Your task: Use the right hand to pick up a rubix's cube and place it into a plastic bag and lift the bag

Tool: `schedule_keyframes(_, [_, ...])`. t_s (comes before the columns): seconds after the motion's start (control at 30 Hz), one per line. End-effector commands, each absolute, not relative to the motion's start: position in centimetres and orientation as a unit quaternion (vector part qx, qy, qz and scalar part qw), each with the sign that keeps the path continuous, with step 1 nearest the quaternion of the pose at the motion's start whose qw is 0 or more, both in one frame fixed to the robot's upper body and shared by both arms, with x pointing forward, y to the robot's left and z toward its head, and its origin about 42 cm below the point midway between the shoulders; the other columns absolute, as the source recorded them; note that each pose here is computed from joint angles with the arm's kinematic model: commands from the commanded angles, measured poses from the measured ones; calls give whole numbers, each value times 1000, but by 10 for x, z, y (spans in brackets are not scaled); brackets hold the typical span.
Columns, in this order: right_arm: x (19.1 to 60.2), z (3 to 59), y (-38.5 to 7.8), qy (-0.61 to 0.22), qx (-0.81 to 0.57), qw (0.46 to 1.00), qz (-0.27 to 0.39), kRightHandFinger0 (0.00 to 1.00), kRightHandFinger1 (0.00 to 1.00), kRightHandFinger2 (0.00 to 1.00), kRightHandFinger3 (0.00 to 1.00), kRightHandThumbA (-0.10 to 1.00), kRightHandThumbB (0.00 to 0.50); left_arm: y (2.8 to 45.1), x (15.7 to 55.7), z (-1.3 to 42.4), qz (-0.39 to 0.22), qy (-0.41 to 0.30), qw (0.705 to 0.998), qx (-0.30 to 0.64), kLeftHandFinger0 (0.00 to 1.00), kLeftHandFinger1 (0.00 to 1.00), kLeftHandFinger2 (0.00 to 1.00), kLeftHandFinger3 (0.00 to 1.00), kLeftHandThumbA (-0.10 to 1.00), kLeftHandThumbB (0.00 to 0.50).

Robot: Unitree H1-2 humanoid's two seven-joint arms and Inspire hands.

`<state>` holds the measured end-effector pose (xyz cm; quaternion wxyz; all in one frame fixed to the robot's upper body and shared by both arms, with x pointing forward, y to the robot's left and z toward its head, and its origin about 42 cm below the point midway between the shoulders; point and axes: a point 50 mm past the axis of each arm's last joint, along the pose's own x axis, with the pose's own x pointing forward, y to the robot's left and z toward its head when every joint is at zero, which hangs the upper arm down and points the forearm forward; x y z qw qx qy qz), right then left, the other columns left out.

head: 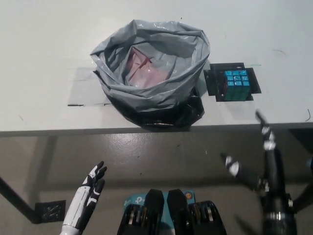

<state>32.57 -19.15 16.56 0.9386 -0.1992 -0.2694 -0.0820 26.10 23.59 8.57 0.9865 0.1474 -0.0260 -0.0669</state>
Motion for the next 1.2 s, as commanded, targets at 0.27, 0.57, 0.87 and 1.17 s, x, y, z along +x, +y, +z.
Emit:
schedule_keyframes(0.27, [422, 261, -181, -299, -209, 913, -181, 1000, 1000, 1000, 1000, 863, 438, 234, 260, 103, -80, -83, 977, 177, 1000, 1000, 1000, 1000, 1000, 128])
schedule_keyframes(0.57, [476, 277, -178, -251, -200, 927, -196, 1000, 1000, 1000, 1000, 792, 440, 233, 262, 105, -82, -88, 977, 179, 1000, 1000, 1000, 1000, 1000, 143])
schedule_keyframes(0.87, [503, 272, -174, -209, -204, 938, -188, 1000, 1000, 1000, 1000, 789, 430, 233, 263, 105, -83, -87, 977, 177, 1000, 1000, 1000, 1000, 1000, 154])
schedule_keyframes(1.17, [513, 274, -169, -184, -197, 948, -171, 1000, 1000, 1000, 1000, 813, 449, 232, 263, 106, -85, -92, 976, 179, 1000, 1000, 1000, 1000, 1000, 148])
